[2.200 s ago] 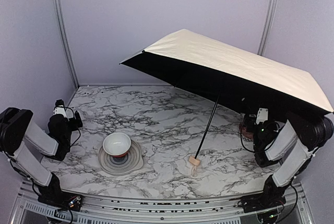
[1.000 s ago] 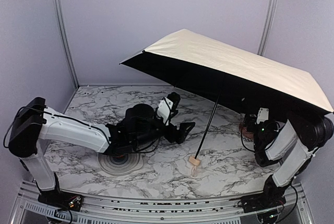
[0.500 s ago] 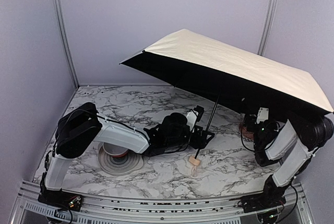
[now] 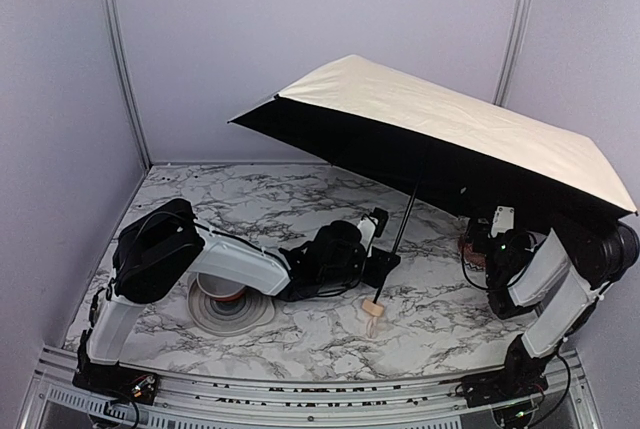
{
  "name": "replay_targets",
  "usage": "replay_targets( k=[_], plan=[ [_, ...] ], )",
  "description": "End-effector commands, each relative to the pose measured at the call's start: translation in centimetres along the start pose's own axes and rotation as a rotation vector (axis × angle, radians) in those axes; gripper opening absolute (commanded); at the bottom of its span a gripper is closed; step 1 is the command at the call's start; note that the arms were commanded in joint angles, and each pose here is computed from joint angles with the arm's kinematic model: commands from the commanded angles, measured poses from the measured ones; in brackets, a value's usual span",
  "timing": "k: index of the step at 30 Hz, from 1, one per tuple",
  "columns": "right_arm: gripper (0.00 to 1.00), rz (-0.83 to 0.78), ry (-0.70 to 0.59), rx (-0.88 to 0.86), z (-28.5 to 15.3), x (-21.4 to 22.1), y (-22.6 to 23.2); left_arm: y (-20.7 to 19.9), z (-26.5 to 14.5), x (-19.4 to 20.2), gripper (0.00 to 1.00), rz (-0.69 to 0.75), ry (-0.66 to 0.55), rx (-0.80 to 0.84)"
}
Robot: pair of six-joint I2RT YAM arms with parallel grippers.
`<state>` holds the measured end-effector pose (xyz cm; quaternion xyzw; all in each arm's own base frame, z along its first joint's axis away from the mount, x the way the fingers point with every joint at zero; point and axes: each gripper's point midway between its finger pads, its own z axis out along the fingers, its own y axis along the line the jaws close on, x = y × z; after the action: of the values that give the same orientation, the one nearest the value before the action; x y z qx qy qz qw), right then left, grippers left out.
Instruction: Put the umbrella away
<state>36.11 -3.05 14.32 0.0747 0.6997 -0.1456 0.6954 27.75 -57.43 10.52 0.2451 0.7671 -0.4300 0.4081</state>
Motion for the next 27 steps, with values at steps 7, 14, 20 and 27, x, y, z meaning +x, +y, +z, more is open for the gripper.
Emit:
replay_targets(
  k=[7,14,20,27],
  plan=[
    [0.98,0.007,-0.083,-0.013,-0.8,-2.6,0.1,-2.7,-3.8,-6.5,0.00,-0.138,-0.194,0.188],
    [1.00,-0.098,-0.066,-0.226,0.0,-10.0,7.7,-4.9,-8.3,-9.8,0.00,-0.101,-0.330,0.288],
    [1.00,0.100,-0.044,-0.608,-3.1,-15.4,13.1,-6.3,-12.3,-11.8,0.00,-0.100,-0.416,0.354],
    [1.00,0.396,-0.174,-1.019,-8.5,-23.4,16.7,-7.3,-15.1,-11.5,0.00,-0.125,-0.454,0.440]
  ],
)
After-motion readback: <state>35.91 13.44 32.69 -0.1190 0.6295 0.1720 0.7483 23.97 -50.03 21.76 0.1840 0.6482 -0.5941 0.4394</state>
